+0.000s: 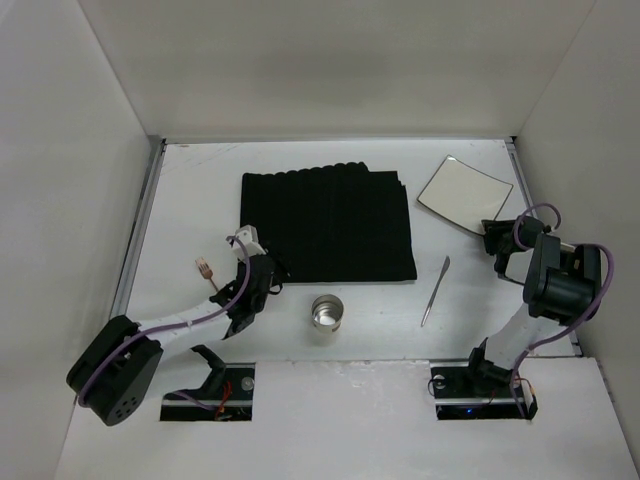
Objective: Set the dinner table for one person
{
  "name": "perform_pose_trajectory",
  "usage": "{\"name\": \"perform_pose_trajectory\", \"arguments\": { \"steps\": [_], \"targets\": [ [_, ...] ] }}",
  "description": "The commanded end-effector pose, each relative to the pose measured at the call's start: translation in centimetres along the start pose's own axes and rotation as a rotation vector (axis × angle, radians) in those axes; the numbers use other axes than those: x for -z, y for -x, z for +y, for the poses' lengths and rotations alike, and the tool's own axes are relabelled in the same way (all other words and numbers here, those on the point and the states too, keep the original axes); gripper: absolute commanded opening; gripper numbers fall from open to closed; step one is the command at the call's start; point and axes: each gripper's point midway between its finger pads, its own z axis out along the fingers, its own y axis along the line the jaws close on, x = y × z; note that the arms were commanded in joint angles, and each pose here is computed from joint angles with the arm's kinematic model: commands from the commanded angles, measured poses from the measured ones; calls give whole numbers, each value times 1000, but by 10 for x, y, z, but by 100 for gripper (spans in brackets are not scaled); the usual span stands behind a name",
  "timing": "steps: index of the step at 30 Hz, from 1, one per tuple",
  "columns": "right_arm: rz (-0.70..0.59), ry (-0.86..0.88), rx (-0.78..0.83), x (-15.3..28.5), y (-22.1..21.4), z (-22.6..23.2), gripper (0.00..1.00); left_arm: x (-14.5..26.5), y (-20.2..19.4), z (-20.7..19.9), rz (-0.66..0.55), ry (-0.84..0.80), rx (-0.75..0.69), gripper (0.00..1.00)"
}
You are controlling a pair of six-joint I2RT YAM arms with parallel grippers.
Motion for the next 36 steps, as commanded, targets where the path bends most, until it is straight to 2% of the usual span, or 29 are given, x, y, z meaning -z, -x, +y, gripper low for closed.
{"name": "perform_pose_trajectory", "arguments": {
  "steps": [1, 9, 11, 16, 23, 30, 36],
  "targets": [
    [-21, 98, -20, -5, 8, 28, 44, -6, 23, -21, -68, -54, 52, 36],
    [55, 58, -70, -29, -12, 16, 37, -10, 24, -20, -75, -48, 61, 36],
    [55, 66, -73, -31, -16, 16, 32, -11, 25, -16, -79, -38, 63, 37],
    [49, 113, -93, -27, -17, 17, 10, -11, 27, -12, -89, -34, 71, 37],
    [-14, 350, -73, 19, 4, 78, 6, -13, 27, -11, -88, -30, 71, 37],
    [8, 647, -38, 80, 13, 163, 6, -13, 33, -1, -107, -9, 86, 37],
    [72, 812, -1, 122, -15, 212, 6, -15, 35, 4, -111, 2, 93, 37]
  ]
}}
